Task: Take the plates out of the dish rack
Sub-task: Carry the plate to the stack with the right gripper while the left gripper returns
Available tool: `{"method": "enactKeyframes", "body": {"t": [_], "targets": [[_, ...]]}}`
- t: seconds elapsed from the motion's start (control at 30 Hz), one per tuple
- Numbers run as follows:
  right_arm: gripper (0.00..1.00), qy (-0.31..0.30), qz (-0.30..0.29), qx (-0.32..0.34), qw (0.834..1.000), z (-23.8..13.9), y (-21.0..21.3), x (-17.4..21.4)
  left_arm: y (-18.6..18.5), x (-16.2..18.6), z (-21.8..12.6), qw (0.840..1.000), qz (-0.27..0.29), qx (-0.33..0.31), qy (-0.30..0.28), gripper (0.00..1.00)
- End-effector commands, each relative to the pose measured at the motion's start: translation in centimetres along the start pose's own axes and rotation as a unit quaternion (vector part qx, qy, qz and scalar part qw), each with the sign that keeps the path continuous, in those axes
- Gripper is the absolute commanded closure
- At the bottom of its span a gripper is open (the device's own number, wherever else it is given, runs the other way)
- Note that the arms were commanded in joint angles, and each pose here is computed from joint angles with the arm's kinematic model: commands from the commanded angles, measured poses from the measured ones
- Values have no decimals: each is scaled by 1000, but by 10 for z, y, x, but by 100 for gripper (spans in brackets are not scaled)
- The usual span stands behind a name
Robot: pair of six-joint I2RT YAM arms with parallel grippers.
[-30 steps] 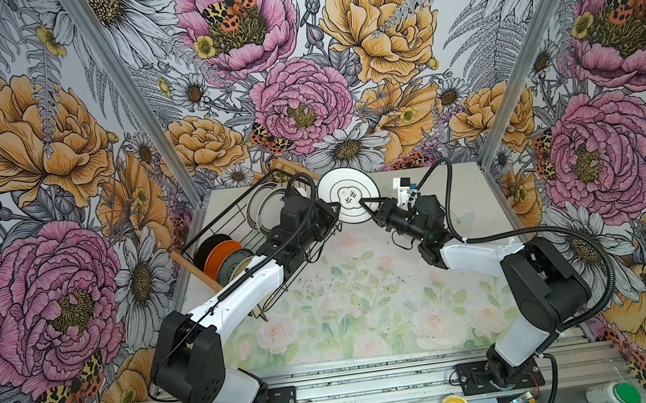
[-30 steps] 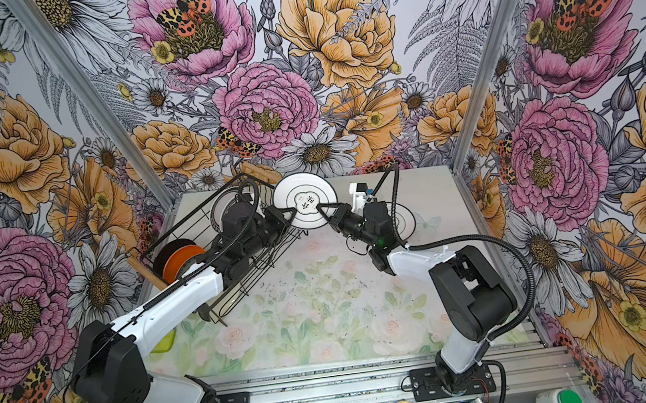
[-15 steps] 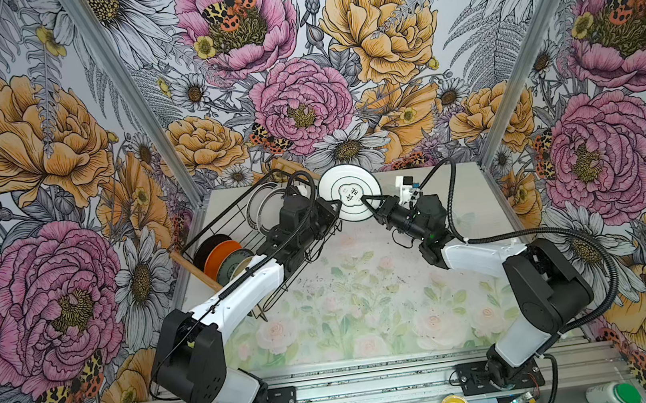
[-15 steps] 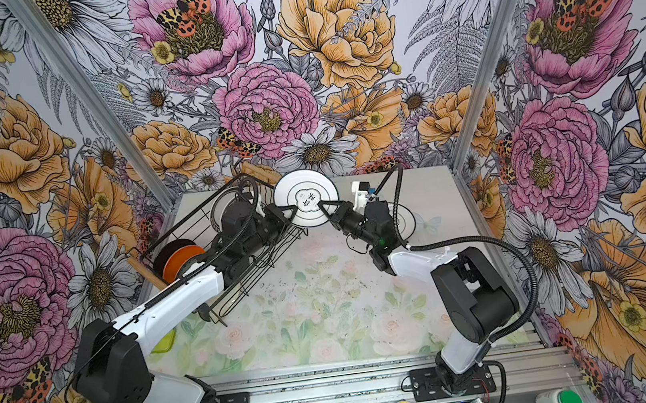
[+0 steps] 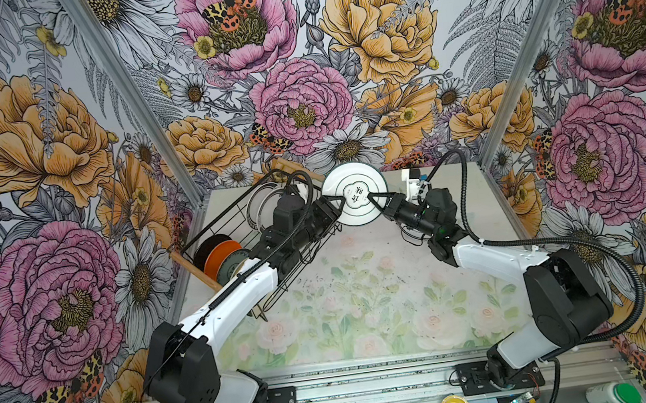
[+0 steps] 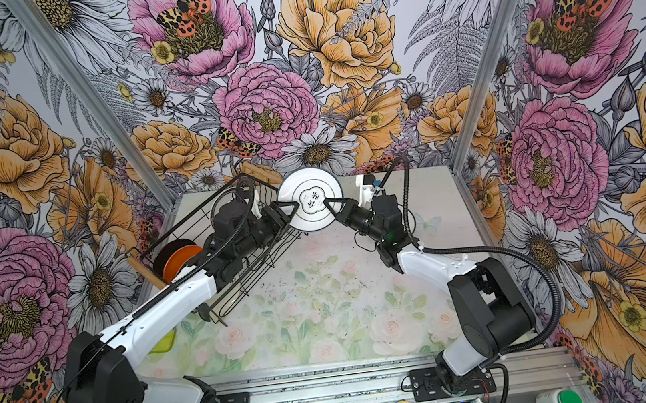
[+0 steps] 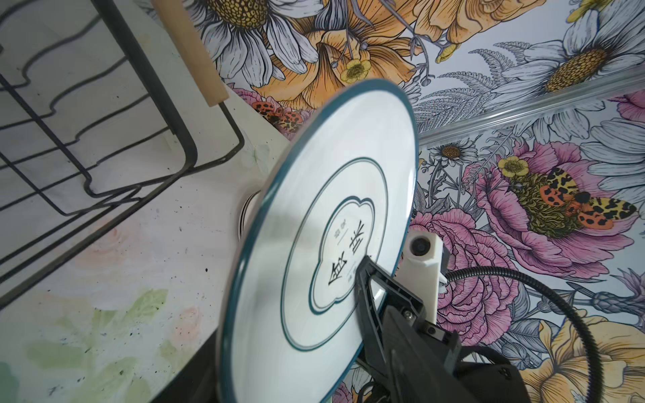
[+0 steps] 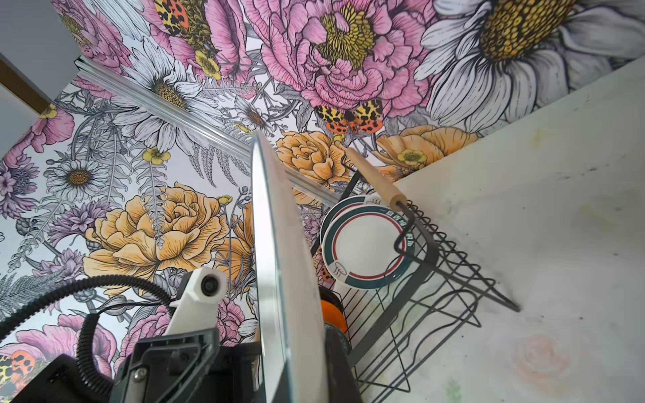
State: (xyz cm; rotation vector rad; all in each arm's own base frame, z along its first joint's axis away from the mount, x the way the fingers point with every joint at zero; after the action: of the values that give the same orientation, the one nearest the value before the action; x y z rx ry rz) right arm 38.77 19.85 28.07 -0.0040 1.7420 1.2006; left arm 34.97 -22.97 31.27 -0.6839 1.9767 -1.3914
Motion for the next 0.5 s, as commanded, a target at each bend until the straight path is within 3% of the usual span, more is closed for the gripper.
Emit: {"method": "enactKeyframes", "body": {"t": [0.0, 0.1, 0.23, 0.33, 0.4, 0.47], "targets": [[100, -14, -88, 23, 996, -19, 10, -38, -26, -19, -29, 997, 59, 10, -39, 33], [100, 1, -196, 58, 979, -39, 25, -64, -25, -33, -47, 990, 119, -42, -67, 31], [100, 25, -350, 180, 919, -73, 31, -90, -22, -54, -72, 960, 220, -130, -117, 26], [100, 10, -403, 251, 880, -96, 25, -104, -18, -67, -79, 943, 273, -149, -122, 18], [100, -5, -427, 316, 847, -112, 16, -113, -12, -77, -80, 936, 291, -157, -117, 2], [100, -18, -432, 373, 821, -125, 4, -121, -3, -88, -83, 926, 302, -179, -135, 1]]}}
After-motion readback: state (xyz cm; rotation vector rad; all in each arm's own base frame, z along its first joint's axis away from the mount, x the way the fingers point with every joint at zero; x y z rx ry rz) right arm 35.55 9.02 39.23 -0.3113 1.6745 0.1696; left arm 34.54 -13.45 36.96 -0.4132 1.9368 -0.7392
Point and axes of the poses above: each gripper's point midway between its finger pads, its own z axis out along the fingers, its own y axis along the line the jaws close on, x = y × z, the point moved 4 cm from there along -z, back along the fingers, and after that the axes turned 14 degrees about -z, right-handed, at the moved point
